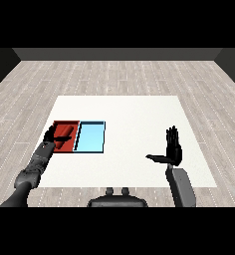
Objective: Pick the red can and put it in the red box
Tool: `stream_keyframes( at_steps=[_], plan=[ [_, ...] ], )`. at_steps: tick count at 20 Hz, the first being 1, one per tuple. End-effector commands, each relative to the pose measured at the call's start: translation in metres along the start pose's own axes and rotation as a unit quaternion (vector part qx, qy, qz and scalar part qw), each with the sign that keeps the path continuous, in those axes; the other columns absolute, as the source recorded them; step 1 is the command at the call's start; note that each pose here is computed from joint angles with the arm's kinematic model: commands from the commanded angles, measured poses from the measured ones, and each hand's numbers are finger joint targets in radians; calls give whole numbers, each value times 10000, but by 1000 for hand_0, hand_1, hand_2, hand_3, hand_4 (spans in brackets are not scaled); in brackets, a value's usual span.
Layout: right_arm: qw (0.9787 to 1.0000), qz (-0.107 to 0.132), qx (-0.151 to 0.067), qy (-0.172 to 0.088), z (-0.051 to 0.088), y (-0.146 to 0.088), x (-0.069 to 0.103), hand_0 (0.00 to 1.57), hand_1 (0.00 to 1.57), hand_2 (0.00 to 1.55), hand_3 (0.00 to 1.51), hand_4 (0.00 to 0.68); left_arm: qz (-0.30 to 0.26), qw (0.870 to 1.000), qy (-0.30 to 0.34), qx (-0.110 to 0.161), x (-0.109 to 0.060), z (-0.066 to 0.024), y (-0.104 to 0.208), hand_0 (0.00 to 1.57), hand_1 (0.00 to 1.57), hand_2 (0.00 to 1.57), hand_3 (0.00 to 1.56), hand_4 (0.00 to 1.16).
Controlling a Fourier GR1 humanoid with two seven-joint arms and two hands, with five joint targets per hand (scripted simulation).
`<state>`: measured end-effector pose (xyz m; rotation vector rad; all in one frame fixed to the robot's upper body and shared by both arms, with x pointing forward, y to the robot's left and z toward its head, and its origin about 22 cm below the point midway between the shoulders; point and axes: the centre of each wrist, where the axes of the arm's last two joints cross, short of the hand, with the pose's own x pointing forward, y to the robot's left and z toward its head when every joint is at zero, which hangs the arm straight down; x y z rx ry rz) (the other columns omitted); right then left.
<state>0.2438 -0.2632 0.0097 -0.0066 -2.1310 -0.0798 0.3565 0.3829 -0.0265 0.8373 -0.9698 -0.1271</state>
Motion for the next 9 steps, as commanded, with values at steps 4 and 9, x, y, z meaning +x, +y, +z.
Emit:
stream_keyframes(
  at_steps=[4, 9],
  plan=[
    [9997, -152, 179, -22, 2, -57, 26, 0, 0, 0, 0, 0, 2528, 9402, -2192, 634, 502, 7, 23, 0, 0, 0, 0, 0],
    [9993, -233, 280, 19, -4, 57, -9, 0, 0, 0, 0, 0, 3329, 8728, -3560, 247, 712, 150, -123, 0, 0, 0, 0, 0]
  ],
)
